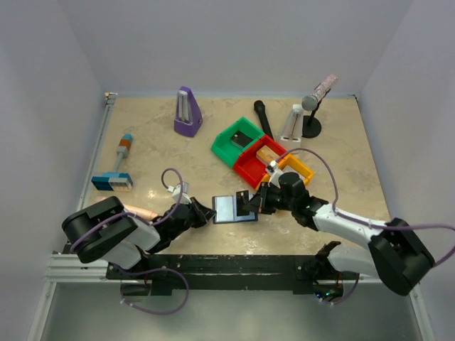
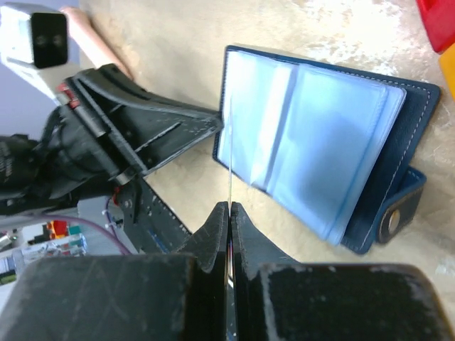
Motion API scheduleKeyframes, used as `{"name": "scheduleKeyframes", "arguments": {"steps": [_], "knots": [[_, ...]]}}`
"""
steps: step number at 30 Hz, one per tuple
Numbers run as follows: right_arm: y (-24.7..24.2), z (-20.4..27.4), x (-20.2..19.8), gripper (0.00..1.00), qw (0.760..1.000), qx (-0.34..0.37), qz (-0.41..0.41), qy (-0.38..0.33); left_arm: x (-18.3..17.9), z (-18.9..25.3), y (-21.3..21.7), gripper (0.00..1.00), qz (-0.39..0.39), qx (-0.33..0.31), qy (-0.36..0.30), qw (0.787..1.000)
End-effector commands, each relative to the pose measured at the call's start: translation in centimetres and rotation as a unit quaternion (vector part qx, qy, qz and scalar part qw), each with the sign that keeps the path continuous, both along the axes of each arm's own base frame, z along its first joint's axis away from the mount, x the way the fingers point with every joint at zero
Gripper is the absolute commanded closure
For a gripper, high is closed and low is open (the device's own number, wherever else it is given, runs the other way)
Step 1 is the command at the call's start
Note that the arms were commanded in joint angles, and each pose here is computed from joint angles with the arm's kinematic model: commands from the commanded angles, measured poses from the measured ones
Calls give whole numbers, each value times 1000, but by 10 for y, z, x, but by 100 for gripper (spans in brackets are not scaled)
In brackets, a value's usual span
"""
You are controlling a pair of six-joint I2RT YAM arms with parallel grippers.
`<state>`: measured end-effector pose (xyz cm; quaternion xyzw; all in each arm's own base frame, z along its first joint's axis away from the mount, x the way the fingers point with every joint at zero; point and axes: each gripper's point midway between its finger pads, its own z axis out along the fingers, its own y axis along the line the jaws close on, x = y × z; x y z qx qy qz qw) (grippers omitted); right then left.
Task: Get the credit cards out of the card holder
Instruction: Place the credit card in the storage box.
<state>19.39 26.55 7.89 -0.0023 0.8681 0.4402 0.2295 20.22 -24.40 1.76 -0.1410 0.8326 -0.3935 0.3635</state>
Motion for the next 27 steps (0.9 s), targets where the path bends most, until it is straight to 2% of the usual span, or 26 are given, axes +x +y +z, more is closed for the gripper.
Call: {"name": "scheduleKeyframes", "arguments": {"steps": [1, 4, 6, 9, 11, 14, 17, 20, 23, 27], "knots": [[-16, 36, -2, 100, 997, -44, 22, -58, -17, -20, 20, 78, -19, 51, 10, 998], [-27, 55, -9, 100, 993, -66, 38, -94, -11, 7, 5, 50, -36, 22, -20, 999], [-27, 70, -15, 100, 991, -61, 58, -106, -9, 28, -5, 36, -53, 2, -43, 998], [-23, 84, -25, 100, 988, -48, 93, -114, -8, 67, -17, 22, -77, -39, -87, 993], [-18, 93, -29, 100, 986, -30, 108, -120, -10, 90, -21, 21, -89, -68, -115, 987], [-9, 105, -40, 100, 981, 4, 151, -125, -20, 124, -28, 26, -125, -128, -166, 970], [1, 116, -55, 100, 968, 52, 203, -142, -41, 152, -35, 33, -193, -182, -218, 939], [7, 124, -63, 100, 958, 84, 232, -148, -61, 179, -42, 33, -253, -237, -258, 902], [9, 128, -68, 100, 952, 96, 250, -149, -66, 173, -55, 34, -293, -247, -230, 895], [8, 128, -68, 100, 952, 91, 253, -150, -64, 176, -51, 33, -278, -247, -240, 897]]}}
